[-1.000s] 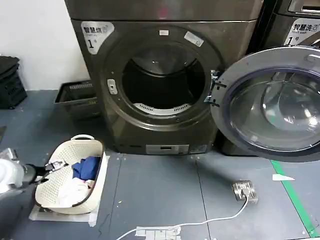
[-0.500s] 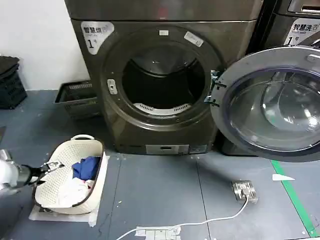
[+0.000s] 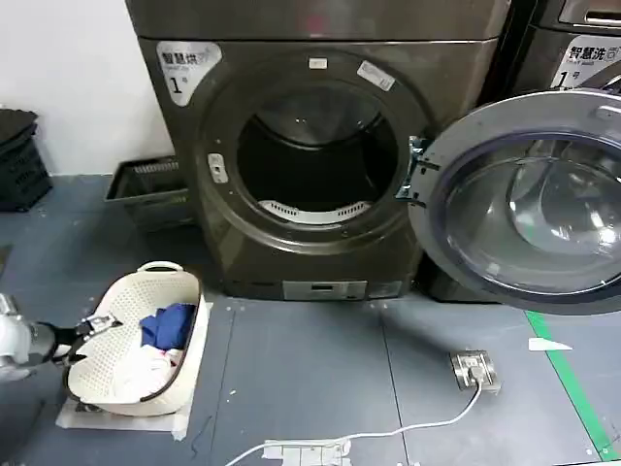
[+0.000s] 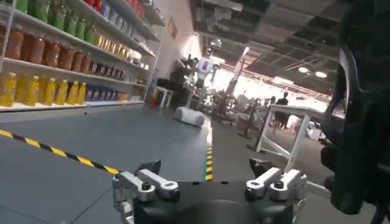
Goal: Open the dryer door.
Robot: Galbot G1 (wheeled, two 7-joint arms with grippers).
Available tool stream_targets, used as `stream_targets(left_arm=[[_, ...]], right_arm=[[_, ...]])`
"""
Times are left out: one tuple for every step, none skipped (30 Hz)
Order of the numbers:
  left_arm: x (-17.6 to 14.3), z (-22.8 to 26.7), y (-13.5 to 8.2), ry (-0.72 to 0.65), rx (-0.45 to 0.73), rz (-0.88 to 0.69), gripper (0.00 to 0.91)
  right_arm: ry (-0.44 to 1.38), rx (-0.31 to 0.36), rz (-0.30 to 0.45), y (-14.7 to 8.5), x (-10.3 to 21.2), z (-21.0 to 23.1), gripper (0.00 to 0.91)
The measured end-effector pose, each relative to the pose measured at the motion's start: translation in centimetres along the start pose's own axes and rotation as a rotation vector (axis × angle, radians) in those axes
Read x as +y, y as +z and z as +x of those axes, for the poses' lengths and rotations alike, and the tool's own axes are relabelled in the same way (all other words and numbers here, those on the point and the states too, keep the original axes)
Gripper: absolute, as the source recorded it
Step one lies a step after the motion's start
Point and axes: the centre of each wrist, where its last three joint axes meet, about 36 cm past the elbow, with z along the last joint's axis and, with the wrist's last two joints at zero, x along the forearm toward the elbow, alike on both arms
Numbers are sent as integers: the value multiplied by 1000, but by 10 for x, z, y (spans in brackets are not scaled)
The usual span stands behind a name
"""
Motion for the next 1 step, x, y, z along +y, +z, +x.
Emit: stream_targets(left_arm=[[0,0,0,1,1,0,907]], right_arm=[[-1,-1,0,0,0,0,907]])
